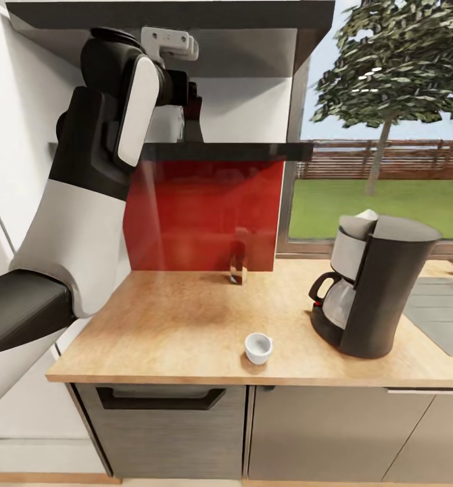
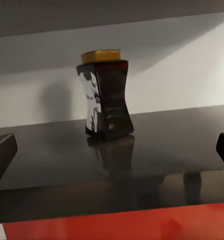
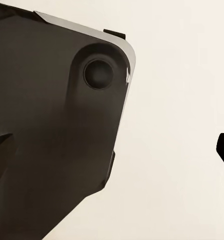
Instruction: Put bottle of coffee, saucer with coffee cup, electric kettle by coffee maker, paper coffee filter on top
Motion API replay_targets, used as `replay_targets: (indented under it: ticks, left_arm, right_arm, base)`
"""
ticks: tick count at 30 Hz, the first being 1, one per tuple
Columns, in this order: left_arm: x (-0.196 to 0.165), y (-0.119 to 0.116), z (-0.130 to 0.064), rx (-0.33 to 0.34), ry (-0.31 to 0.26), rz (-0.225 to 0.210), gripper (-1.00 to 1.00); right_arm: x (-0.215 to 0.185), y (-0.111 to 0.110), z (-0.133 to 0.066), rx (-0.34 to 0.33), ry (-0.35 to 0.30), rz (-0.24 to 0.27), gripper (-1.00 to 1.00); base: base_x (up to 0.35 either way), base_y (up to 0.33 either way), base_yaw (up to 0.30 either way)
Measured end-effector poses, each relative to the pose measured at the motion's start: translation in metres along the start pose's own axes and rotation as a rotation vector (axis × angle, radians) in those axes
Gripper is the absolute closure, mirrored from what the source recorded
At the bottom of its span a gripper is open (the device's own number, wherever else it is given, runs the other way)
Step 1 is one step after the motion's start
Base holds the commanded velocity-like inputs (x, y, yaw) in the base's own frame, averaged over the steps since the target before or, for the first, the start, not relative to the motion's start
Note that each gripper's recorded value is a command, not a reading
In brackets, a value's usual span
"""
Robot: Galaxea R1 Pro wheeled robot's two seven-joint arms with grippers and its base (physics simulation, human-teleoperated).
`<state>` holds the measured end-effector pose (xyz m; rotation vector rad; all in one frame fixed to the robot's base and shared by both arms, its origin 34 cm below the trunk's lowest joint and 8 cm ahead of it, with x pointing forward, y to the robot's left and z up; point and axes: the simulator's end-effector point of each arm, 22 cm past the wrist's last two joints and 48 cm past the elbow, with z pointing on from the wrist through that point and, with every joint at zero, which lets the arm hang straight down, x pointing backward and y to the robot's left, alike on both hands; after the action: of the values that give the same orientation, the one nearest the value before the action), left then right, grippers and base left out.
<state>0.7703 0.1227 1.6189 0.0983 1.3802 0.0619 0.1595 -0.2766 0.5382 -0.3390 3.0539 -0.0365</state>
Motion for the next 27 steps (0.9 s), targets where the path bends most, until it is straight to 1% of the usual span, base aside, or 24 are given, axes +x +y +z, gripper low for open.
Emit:
replay_targets:
  ticks: [3,7,21,27]
  left_arm:
    - [0.0008,0.0058,0.0005,-0.023,0.001,-0.001,-1.0]
    - [0.0009,0.0088,0.001,-0.034,-0.001,-0.003,-1.0]
    - [0.0019,0.0101,0.0014,-0.037,0.001,-0.005,-1.0]
    - [0.0018,0.0103,0.0012,-0.038,0.001,-0.005,-1.0]
  right_arm:
    - [0.0,0.0,0.0,0.0,0.0,0.0,-1.0]
    - [0.0,0.0,0.0,0.0,0.0,0.0,-1.0]
    - [0.0,0.0,0.0,0.0,0.0,0.0,-1.0]
    - [0.0,0.0,0.0,0.0,0.0,0.0,-1.0]
  base:
    - [0.13,0.0,0.0]
    - [0.077,0.0,0.0]
    - [0.155,-0.015,0.0]
    - [0.148,-0.096,0.0]
